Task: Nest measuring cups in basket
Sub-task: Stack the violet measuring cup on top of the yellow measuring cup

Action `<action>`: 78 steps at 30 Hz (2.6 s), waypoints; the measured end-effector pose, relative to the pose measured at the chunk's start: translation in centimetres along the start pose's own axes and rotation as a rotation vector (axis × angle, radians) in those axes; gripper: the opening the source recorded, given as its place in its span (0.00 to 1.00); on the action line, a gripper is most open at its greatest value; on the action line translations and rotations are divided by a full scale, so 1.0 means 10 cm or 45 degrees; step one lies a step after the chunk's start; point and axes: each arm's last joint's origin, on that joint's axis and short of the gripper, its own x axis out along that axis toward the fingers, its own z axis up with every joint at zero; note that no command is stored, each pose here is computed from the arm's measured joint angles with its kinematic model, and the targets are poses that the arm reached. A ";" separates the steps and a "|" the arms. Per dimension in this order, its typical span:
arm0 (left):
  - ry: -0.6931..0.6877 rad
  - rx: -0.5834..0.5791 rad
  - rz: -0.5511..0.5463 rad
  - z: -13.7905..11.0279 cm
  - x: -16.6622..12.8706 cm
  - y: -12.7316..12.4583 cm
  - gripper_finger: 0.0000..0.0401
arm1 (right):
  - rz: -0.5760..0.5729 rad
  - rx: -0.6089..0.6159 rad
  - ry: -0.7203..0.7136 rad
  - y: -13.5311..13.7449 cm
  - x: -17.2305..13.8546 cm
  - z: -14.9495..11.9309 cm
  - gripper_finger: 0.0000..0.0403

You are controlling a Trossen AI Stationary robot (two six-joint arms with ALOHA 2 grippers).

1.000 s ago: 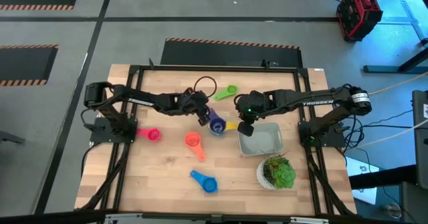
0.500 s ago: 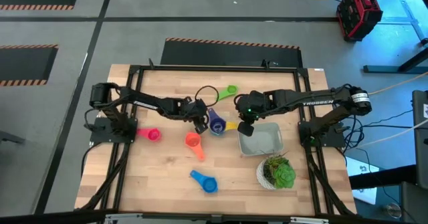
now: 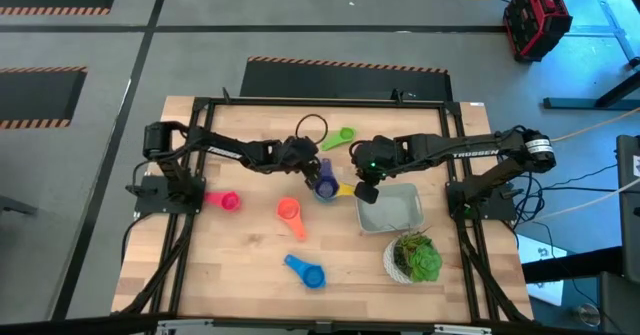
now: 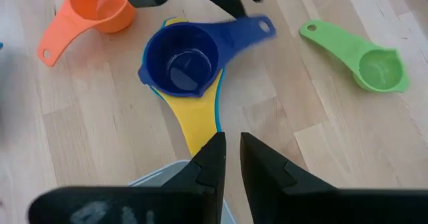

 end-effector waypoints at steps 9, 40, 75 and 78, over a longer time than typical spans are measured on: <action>-0.142 0.083 -0.136 0.13 -0.01 -0.05 0.33 | -0.004 -0.073 -0.070 0.01 0.00 0.05 0.13; -0.083 0.267 -0.043 0.17 -1.32 -0.21 0.33 | 0.213 -0.210 -0.491 -0.75 0.92 0.66 0.13; -0.082 0.286 -0.074 0.14 -1.34 -0.28 0.33 | 0.322 -0.216 0.034 -0.81 1.45 0.23 0.13; -0.082 0.286 -0.074 0.14 -1.34 -0.28 0.33 | 0.324 -0.209 0.079 -0.81 1.45 0.20 0.13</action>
